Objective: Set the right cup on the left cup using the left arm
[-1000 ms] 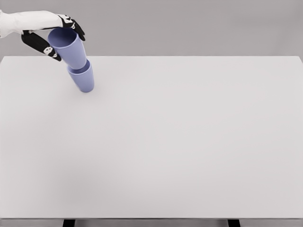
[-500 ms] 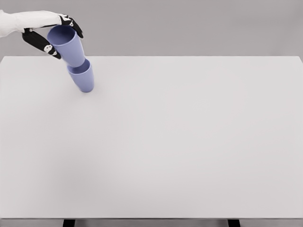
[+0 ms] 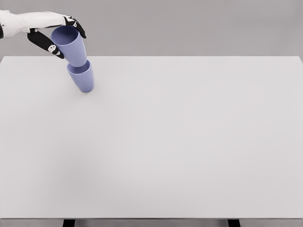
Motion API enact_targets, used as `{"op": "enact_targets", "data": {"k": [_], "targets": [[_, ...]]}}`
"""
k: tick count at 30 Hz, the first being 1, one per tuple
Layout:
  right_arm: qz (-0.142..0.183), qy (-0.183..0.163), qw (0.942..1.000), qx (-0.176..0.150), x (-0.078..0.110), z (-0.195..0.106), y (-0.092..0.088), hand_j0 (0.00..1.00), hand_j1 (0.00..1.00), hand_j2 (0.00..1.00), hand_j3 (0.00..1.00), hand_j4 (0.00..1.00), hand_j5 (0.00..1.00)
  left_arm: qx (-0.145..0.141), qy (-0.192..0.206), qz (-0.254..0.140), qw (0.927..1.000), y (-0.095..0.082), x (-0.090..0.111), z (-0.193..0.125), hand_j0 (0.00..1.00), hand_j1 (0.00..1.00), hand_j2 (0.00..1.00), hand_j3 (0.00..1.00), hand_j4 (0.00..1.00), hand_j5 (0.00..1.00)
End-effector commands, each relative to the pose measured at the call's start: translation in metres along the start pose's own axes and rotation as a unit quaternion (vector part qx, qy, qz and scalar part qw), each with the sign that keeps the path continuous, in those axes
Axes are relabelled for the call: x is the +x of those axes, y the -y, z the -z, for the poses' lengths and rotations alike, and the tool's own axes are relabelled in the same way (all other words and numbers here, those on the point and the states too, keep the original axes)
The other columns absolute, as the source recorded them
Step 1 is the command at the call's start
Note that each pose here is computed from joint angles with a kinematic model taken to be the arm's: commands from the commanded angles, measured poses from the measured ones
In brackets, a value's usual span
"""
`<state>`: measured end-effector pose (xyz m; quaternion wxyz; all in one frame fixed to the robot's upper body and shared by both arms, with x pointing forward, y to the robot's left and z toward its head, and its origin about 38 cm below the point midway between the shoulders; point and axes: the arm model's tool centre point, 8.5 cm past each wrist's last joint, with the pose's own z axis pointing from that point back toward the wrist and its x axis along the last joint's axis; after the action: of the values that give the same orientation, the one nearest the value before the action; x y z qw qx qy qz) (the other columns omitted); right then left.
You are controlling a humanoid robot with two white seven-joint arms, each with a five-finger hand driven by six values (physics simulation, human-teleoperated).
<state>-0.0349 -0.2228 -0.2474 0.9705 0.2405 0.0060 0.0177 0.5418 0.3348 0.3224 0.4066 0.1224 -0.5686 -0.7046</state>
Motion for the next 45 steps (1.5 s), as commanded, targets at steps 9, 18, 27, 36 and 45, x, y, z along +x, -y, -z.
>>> {"op": "enact_targets", "data": {"k": [9,18,27,36,45], "targets": [[-0.001,0.000,1.0000,0.000,0.000,0.000,0.000,1.00,1.00,1.00,1.00,1.00,1.00,-0.003,-0.001,-0.007,1.0000,0.005,-0.002,0.002,0.58,0.58,0.58,0.58,0.58,0.58],[-0.001,0.000,1.0000,0.000,0.000,0.000,0.000,1.00,1.00,1.00,1.00,1.00,1.00,-0.004,-0.008,-0.013,0.9999,0.008,-0.007,0.000,0.58,0.58,0.58,0.58,0.58,0.58],[0.000,-0.001,1.0000,0.000,0.000,0.000,0.000,1.00,1.00,1.00,1.00,1.00,1.00,-0.005,-0.005,-0.015,0.9999,0.010,-0.005,0.008,0.59,0.59,0.59,0.59,0.59,0.59],[-0.001,0.000,1.0000,0.000,0.000,0.000,0.000,1.00,1.00,1.00,1.00,1.00,1.00,-0.008,-0.005,-0.019,0.9998,0.014,-0.006,0.008,0.59,0.59,0.59,0.59,0.59,0.59],[0.000,0.000,1.0000,0.000,0.000,0.000,0.000,1.00,1.00,1.00,1.00,1.00,1.00,-0.009,-0.005,-0.018,0.9998,0.014,-0.006,0.008,0.94,0.94,0.94,0.94,0.94,0.94]]}}
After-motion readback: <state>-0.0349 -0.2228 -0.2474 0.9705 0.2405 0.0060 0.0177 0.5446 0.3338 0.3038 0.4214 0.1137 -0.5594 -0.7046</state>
